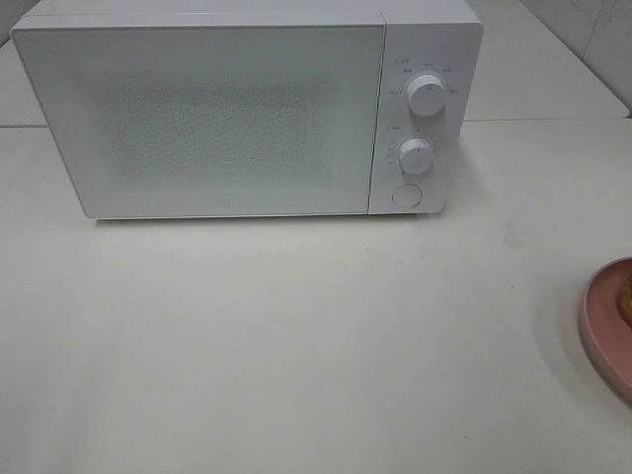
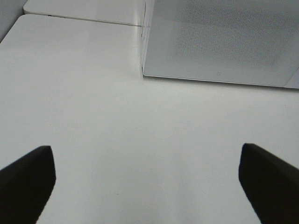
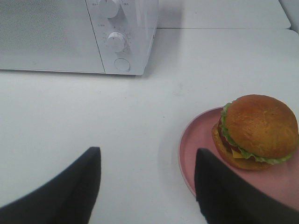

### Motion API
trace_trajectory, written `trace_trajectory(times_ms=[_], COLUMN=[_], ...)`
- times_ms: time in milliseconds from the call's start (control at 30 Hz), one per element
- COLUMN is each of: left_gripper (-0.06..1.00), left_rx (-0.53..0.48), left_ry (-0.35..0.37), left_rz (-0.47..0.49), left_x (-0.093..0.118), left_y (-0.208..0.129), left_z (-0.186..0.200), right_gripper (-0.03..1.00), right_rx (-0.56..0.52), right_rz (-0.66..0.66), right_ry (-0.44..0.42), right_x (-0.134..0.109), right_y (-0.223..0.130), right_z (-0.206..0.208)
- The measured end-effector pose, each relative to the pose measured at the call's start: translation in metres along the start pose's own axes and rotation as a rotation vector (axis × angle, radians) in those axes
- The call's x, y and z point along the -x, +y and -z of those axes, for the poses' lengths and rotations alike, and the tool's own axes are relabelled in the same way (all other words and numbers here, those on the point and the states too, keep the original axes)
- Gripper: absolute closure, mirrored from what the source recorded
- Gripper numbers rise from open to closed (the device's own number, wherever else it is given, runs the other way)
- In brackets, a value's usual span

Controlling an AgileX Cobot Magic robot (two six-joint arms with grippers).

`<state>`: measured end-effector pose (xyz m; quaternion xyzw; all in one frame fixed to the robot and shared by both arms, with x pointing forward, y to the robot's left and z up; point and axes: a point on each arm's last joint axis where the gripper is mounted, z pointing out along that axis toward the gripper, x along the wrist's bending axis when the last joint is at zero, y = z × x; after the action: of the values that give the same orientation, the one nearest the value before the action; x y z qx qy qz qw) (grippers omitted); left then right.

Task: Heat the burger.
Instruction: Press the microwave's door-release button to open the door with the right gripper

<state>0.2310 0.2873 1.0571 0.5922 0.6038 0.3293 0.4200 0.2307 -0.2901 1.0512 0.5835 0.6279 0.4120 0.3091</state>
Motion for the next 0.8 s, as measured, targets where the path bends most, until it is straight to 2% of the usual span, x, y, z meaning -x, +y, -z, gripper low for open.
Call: trace_trajectory(times_ms=[567, 800], left_gripper=[-0.04, -0.04], left_rx=[0.000, 0.000], left_ry=[0.000, 0.000], left_rz=[0.000, 0.000], left_x=[0.000, 0.000], left_y=[0.000, 0.000], left_z=[0.000, 0.000], right_gripper=[0.38, 0.35], right_rx=[0.000, 0.069], right_rz=[0.000, -0.037], right_ry=[0.000, 0.003], right_x=[0.000, -0.001], right_y=[0.000, 0.017], right_z=[0.000, 0.004])
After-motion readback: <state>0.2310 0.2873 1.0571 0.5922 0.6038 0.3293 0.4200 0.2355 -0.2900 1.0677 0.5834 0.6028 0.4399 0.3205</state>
